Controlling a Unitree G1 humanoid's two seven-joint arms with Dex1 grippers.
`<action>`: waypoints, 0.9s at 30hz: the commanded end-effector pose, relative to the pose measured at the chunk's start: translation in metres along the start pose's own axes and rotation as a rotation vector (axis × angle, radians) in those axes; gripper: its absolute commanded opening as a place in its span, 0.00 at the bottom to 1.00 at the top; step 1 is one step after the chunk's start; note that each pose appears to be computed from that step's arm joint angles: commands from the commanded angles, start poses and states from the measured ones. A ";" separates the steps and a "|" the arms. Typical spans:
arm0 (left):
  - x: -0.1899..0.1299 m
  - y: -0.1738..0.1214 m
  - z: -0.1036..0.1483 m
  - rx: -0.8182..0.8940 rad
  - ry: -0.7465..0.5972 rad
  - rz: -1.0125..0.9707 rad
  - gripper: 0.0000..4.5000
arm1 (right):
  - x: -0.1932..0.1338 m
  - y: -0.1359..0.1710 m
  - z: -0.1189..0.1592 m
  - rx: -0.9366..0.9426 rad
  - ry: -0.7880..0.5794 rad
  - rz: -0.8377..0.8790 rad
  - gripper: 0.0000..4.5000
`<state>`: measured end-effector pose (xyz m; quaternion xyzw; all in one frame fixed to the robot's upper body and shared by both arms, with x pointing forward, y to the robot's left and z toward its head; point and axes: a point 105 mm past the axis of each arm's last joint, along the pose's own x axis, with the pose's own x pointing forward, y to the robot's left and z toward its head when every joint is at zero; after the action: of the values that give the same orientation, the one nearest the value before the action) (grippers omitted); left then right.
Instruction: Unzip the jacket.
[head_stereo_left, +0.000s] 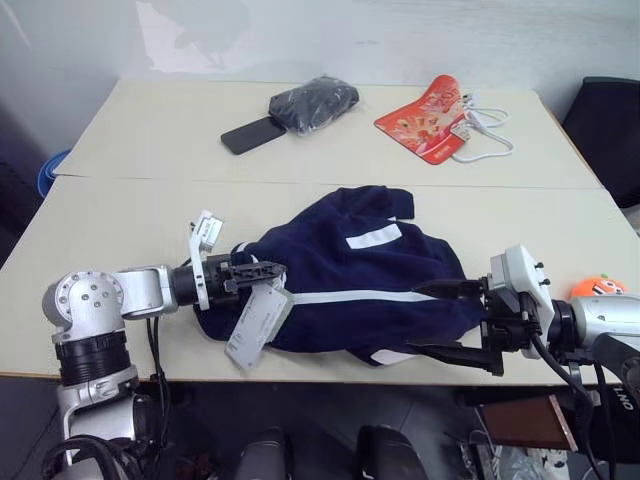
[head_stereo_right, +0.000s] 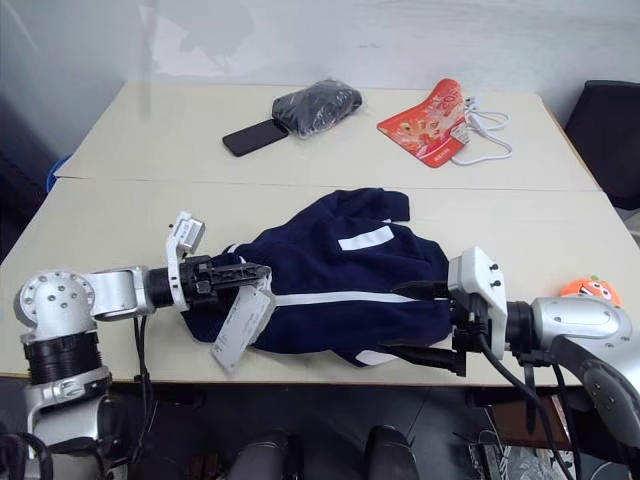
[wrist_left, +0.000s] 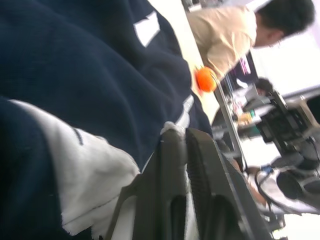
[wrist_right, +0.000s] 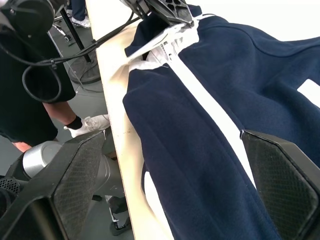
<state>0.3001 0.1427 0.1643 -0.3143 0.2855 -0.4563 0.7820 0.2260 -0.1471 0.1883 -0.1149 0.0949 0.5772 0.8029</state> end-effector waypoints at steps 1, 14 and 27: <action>-0.003 -0.007 -0.004 0.043 -0.013 0.005 0.36 | -0.001 0.002 0.008 -0.038 -0.018 -0.002 1.00; -0.040 -0.005 -0.020 0.385 0.165 0.207 1.00 | 0.002 0.000 0.009 -0.040 -0.020 0.016 1.00; -0.076 0.013 -0.026 0.738 0.329 0.391 1.00 | 0.007 0.000 0.007 -0.030 -0.017 0.069 1.00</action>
<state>0.2563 0.2166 0.1378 0.0875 0.3114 -0.4066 0.8544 0.2303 -0.1412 0.1866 -0.1117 0.1000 0.5985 0.7869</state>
